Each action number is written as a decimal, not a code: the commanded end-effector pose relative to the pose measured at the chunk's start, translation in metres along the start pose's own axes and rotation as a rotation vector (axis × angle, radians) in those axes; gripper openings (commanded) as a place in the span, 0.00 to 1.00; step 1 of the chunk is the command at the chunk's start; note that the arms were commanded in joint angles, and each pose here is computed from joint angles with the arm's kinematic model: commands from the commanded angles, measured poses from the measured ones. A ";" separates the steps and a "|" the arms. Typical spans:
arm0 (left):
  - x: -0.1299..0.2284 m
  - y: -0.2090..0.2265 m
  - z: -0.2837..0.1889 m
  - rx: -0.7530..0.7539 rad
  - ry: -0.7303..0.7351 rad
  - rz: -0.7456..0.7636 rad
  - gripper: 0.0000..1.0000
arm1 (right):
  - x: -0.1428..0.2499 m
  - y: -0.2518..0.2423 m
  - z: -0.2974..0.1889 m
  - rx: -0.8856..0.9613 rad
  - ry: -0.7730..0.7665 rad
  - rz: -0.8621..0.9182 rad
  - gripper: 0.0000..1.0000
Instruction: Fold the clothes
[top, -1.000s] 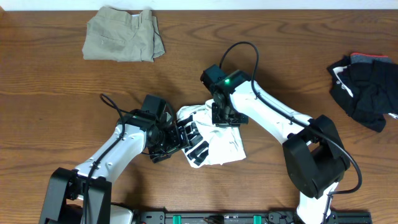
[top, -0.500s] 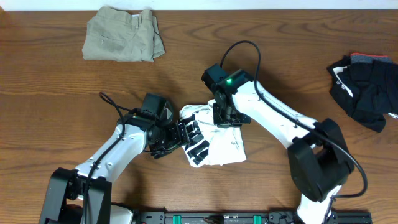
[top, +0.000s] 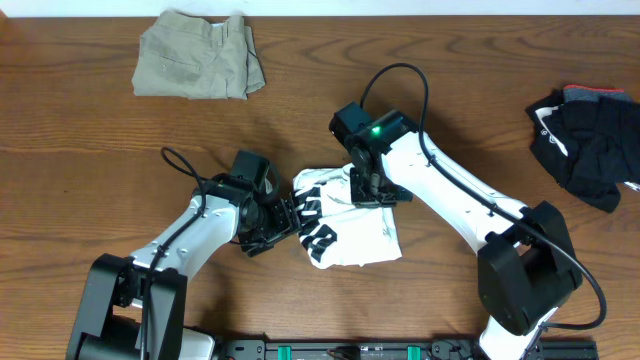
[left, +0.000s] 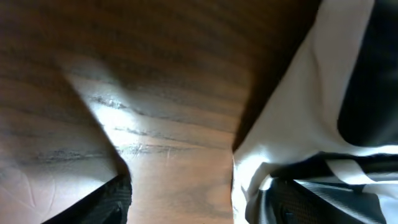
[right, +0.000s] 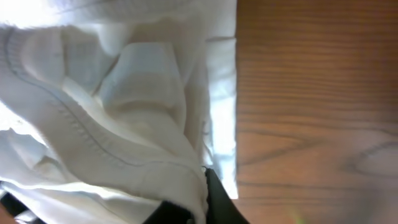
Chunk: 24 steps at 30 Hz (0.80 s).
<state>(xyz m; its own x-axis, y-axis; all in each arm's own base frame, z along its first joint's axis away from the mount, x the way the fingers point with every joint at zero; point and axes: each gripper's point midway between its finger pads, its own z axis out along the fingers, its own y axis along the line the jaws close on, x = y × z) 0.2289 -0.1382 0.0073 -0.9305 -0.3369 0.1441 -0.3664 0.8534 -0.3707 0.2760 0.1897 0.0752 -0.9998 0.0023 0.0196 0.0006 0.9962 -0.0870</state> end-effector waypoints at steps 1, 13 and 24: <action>-0.004 0.005 0.003 -0.034 -0.007 -0.008 0.73 | -0.007 -0.024 -0.009 0.088 -0.053 0.012 0.10; -0.005 0.006 0.003 -0.039 -0.012 -0.008 0.73 | 0.003 -0.063 -0.013 0.237 -0.005 0.024 0.20; -0.005 0.006 0.003 -0.040 -0.011 -0.008 0.73 | 0.007 -0.085 -0.017 0.317 0.019 0.032 0.41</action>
<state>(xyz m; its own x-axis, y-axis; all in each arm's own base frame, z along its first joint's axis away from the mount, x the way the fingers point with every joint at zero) 0.2296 -0.1379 0.0072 -0.9299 -0.3390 0.1427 -0.3678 0.8540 -0.3681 0.2619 0.1209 0.0895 -0.9968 0.0274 0.0751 -0.0017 0.9321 -0.3622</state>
